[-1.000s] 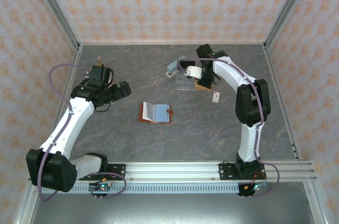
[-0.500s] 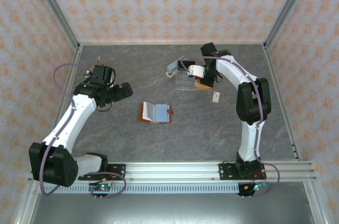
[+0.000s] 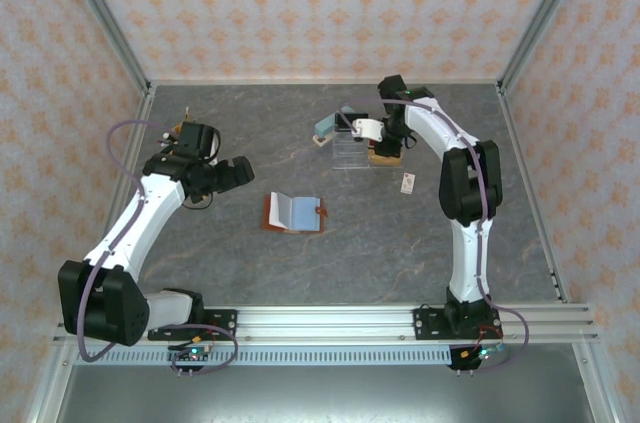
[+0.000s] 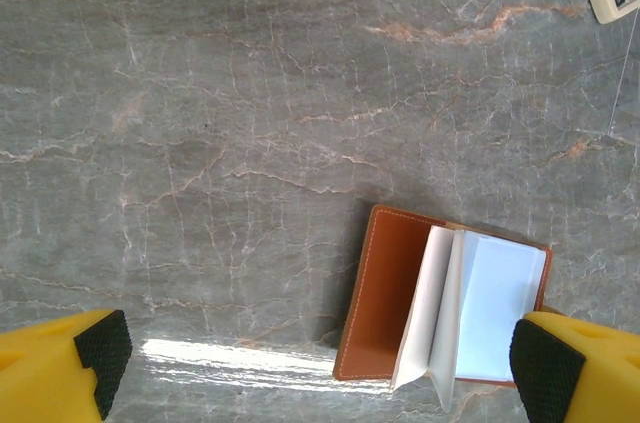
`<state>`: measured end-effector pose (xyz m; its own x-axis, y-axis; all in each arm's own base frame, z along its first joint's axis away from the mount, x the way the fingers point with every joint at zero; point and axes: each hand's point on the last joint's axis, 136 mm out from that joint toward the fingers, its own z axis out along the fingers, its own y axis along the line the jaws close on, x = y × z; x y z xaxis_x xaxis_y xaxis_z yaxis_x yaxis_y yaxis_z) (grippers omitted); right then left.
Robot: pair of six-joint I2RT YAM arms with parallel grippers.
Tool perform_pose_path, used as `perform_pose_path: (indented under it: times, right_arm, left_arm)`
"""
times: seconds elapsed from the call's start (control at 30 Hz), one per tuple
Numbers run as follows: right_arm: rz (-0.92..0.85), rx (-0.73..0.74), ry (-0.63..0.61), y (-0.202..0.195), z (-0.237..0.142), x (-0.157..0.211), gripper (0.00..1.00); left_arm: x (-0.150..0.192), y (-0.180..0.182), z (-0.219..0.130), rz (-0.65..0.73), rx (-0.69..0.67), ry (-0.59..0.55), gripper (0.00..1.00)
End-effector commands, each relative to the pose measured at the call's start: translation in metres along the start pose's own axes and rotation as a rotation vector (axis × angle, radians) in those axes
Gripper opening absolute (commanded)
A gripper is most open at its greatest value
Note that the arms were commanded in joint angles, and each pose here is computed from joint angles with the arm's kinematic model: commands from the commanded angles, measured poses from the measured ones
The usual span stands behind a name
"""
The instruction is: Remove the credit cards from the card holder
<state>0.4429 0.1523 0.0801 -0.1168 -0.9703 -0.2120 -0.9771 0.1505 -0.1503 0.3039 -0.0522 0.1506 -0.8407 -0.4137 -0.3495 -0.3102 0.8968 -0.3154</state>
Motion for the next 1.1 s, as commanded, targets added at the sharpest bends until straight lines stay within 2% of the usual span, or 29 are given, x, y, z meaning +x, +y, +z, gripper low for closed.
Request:
perform_pose_path:
  times: [0.0,0.2,0.4,0.83,1.07]
  right_arm:
    - [-0.041,-0.036,-0.010,0.003,-0.001,0.002,0.10]
    - [-0.062,-0.023,-0.026,-0.006,-0.005,0.004,0.11]
    - [-0.083,-0.042,0.010,-0.004,-0.008,0.010,0.03]
    - [-0.086,-0.064,0.077,-0.001,0.004,0.023,0.02]
    - [-0.073,-0.049,0.059,-0.005,0.005,0.020,0.16]
  left_arm:
    - [-0.004,-0.007,-0.002,0.011,0.029,0.013,1.00]
    - [-0.001,-0.013,0.003,0.005,0.058,0.049,1.00]
    - [-0.001,-0.014,0.006,-0.001,0.062,0.057,1.00]
    - [0.000,-0.019,0.012,-0.001,0.085,0.085,1.00]
    - [0.000,-0.020,0.013,-0.003,0.088,0.088,1.00]
